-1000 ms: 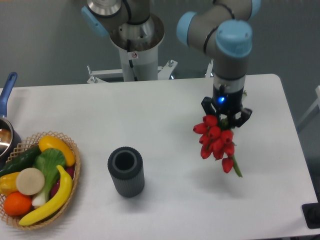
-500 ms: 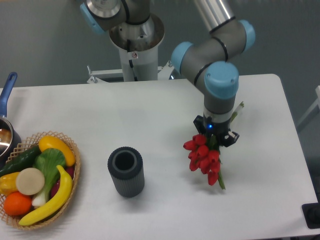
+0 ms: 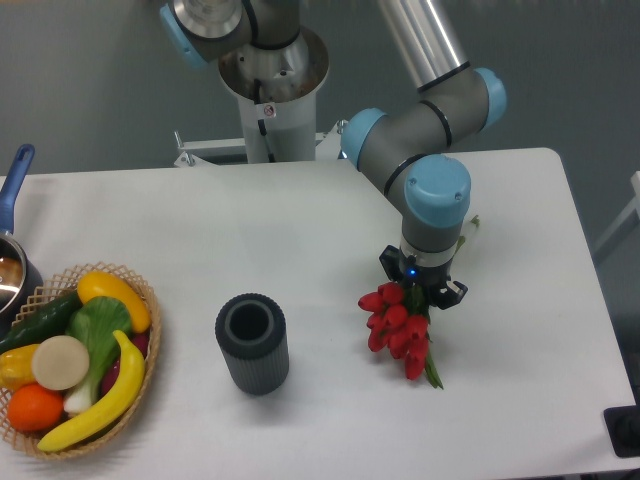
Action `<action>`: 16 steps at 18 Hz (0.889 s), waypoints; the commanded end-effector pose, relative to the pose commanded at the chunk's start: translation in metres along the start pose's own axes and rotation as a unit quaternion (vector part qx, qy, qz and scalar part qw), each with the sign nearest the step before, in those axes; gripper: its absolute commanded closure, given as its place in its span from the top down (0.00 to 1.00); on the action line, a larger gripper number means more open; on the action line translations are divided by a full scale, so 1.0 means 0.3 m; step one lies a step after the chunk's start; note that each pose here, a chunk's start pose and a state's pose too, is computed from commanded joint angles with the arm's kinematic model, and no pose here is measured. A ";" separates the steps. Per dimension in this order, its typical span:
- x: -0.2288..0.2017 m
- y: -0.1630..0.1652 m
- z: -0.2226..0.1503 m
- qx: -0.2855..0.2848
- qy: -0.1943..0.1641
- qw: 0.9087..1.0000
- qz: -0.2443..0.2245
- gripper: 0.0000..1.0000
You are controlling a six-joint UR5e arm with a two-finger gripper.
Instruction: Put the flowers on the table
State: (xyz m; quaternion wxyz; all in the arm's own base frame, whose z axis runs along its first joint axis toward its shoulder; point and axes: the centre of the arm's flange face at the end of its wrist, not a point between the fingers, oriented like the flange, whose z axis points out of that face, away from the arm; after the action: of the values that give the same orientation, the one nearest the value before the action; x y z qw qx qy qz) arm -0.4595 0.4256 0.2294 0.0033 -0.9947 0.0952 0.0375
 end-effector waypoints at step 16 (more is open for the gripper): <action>0.019 0.103 -0.439 0.028 -0.096 0.995 -0.016 1.00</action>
State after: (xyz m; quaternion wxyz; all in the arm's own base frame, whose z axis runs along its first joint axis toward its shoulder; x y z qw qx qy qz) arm -0.4502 0.3924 0.3604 0.0405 -0.9875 0.0799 0.1299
